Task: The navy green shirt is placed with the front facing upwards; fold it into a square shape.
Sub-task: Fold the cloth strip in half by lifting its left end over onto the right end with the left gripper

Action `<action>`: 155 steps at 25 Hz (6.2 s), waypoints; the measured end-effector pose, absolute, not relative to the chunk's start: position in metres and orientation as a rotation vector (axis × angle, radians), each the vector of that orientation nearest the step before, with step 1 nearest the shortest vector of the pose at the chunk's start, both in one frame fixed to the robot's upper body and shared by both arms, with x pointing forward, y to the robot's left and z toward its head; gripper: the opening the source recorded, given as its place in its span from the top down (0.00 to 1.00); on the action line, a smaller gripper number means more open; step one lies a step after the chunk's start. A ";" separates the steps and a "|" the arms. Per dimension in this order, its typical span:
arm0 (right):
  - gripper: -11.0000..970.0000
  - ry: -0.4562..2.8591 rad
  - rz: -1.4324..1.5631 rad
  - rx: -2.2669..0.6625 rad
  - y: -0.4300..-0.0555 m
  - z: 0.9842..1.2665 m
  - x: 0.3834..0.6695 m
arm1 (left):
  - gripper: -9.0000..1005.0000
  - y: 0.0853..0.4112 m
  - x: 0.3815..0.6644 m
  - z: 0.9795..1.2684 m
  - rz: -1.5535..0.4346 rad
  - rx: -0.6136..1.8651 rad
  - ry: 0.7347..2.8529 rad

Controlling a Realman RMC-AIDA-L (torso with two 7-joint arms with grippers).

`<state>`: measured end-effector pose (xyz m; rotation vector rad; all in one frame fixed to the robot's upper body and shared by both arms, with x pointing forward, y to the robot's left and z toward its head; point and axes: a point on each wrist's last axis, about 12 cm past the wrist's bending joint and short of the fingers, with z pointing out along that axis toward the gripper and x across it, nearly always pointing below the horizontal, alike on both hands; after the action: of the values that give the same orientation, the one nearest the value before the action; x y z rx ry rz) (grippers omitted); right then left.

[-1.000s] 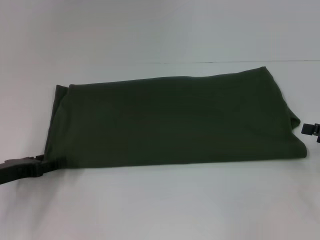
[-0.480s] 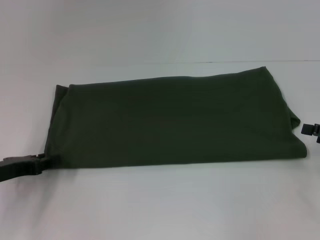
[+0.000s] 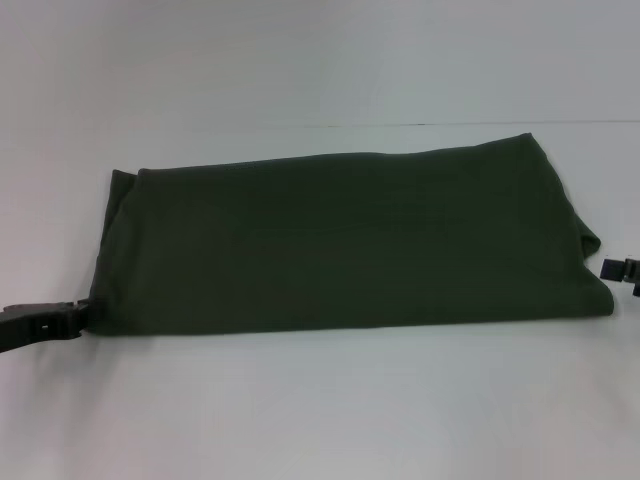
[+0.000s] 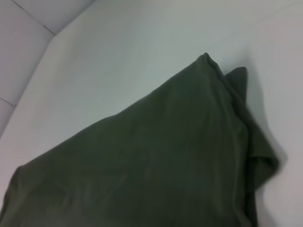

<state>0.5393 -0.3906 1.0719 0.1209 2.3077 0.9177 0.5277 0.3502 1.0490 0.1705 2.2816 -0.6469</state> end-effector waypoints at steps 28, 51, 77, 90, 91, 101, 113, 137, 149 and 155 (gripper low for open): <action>0.74 2.337 0.884 0.097 -0.351 1.051 0.557 | 0.98 0.354 0.532 1.055 -0.624 0.172 2.268; 0.99 2.238 0.921 0.083 -0.345 1.041 0.542 | 0.98 0.372 0.541 1.065 -0.535 0.134 2.242; 0.44 2.035 0.961 0.080 -0.388 1.072 0.517 | 0.58 0.403 0.491 1.077 -0.757 -0.143 2.175; 0.05 2.019 1.040 -0.144 -0.364 1.092 0.541 | 0.14 0.387 0.485 1.075 -0.992 -0.215 2.244; 0.05 2.020 1.037 -0.158 -0.362 1.093 0.543 | 0.13 0.385 0.485 1.074 -1.001 -0.223 2.248; 0.05 2.023 1.021 -0.248 -0.349 1.108 0.567 | 0.13 0.380 0.501 1.068 -1.040 -0.442 2.326; 0.05 2.005 0.997 -0.258 -0.353 1.117 0.575 | 0.13 0.367 0.528 1.070 -1.027 -0.552 2.405; 0.05 1.985 0.997 -0.232 -0.360 1.119 0.572 | 0.13 0.375 0.538 1.073 -0.920 -0.602 2.463; 0.06 1.981 0.998 -0.229 -0.361 1.120 0.573 | 0.13 0.373 0.544 1.073 -0.909 -0.596 2.458; 0.06 1.979 0.999 -0.227 -0.361 1.120 0.573 | 0.13 0.370 0.549 1.073 -0.909 -0.580 2.459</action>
<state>0.5727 -0.3608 1.1200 -0.2271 1.9787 0.9993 0.5491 0.3697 1.0734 -0.5800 2.4587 -0.9091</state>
